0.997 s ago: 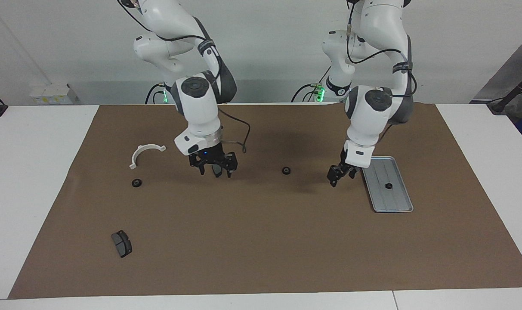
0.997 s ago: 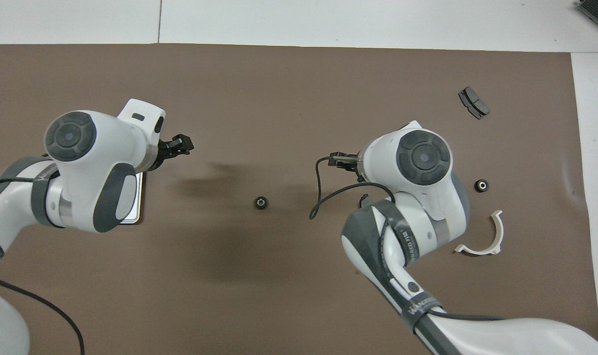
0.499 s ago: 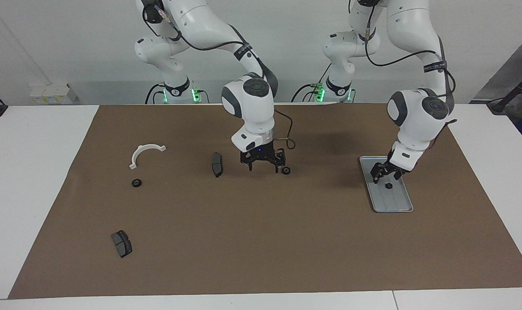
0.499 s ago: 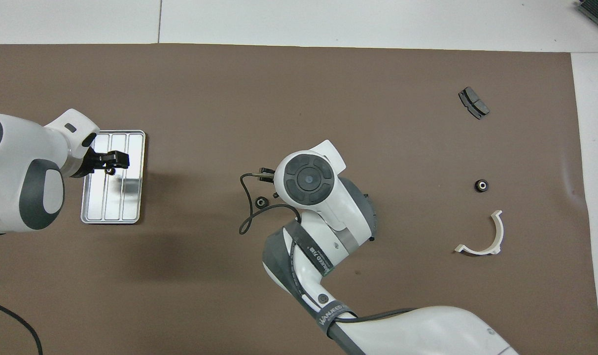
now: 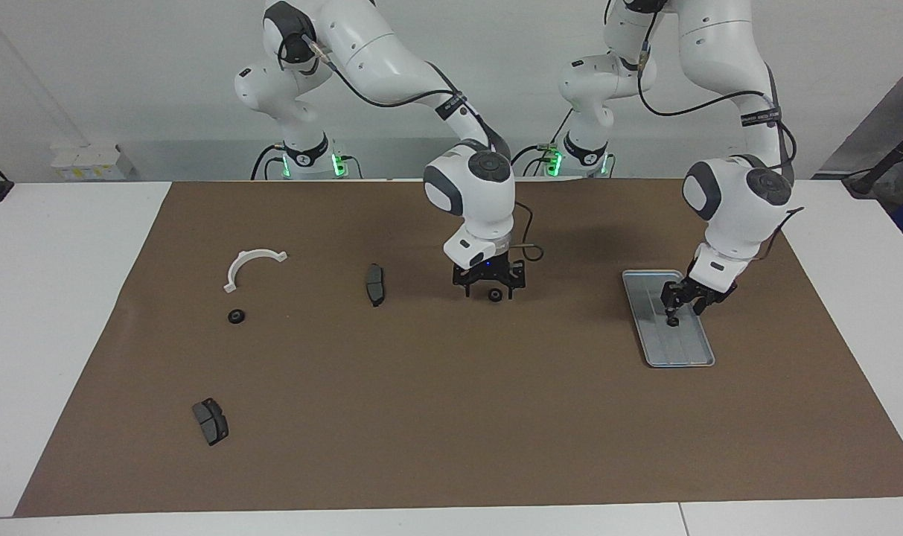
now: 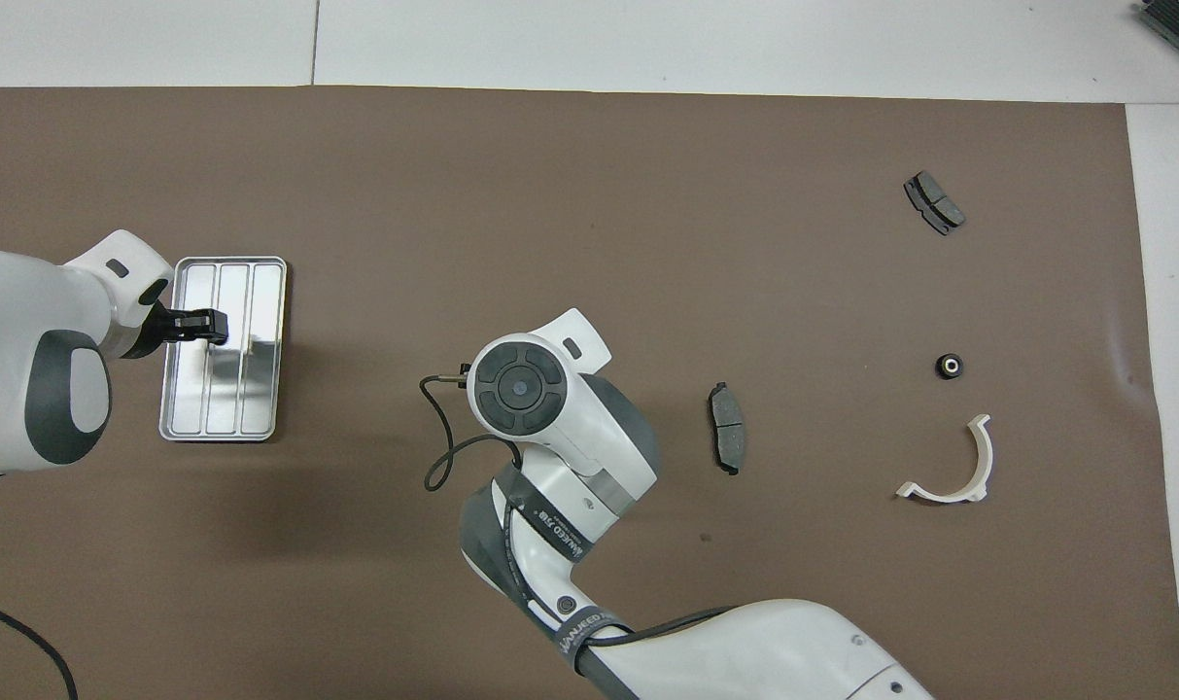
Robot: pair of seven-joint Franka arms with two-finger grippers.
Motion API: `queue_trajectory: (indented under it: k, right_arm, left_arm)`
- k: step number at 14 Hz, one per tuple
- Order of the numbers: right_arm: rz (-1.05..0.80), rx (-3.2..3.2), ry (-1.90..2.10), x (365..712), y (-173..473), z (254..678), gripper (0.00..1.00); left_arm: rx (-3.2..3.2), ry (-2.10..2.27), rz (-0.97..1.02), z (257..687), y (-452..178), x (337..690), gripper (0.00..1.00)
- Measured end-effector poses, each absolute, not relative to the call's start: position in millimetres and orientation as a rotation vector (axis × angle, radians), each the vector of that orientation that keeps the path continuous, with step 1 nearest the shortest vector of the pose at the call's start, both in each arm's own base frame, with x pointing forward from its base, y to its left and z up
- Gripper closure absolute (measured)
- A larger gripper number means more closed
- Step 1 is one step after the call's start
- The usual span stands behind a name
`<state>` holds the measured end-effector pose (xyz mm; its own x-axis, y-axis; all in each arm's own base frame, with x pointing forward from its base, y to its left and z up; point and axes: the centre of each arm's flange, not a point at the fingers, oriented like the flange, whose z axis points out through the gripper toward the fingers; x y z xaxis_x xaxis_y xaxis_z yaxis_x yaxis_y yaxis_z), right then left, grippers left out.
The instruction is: Place bearing gear from tray to pile
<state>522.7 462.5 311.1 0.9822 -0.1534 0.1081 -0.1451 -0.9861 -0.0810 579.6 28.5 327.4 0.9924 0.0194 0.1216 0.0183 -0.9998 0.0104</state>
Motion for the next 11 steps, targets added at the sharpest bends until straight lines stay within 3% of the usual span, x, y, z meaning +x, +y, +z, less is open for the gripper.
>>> queue_trajectory:
  k: [3,4,5,7,9,10,11]
  right_arm:
    - [-0.169,-3.061,0.21,516,468,305,0.11]
    - [-0.171,-3.059,0.2,513,471,303,0.17]
    - [-0.178,-3.054,0.19,510,475,302,0.31]
    - [-0.189,-3.045,0.173,506,480,301,0.33]
    - [-0.198,-3.037,0.166,504,482,298,0.47]
    - [-0.206,-3.035,0.162,504,482,298,0.47]
    - [-0.217,-3.031,0.158,504,482,297,0.46]
  left_arm:
    - [3.123,0.024,0.205,312,26,577,0.4]
    - [3.122,0.023,0.214,309,25,577,0.41]
    - [3.122,0.021,0.217,307,25,576,0.44]
    - [3.122,0.02,0.213,306,24,576,0.48]
    - [3.121,0.019,0.222,305,24,575,0.49]
    - [3.12,0.018,0.228,303,23,575,0.56]
    - [3.12,0.018,0.232,301,23,575,0.56]
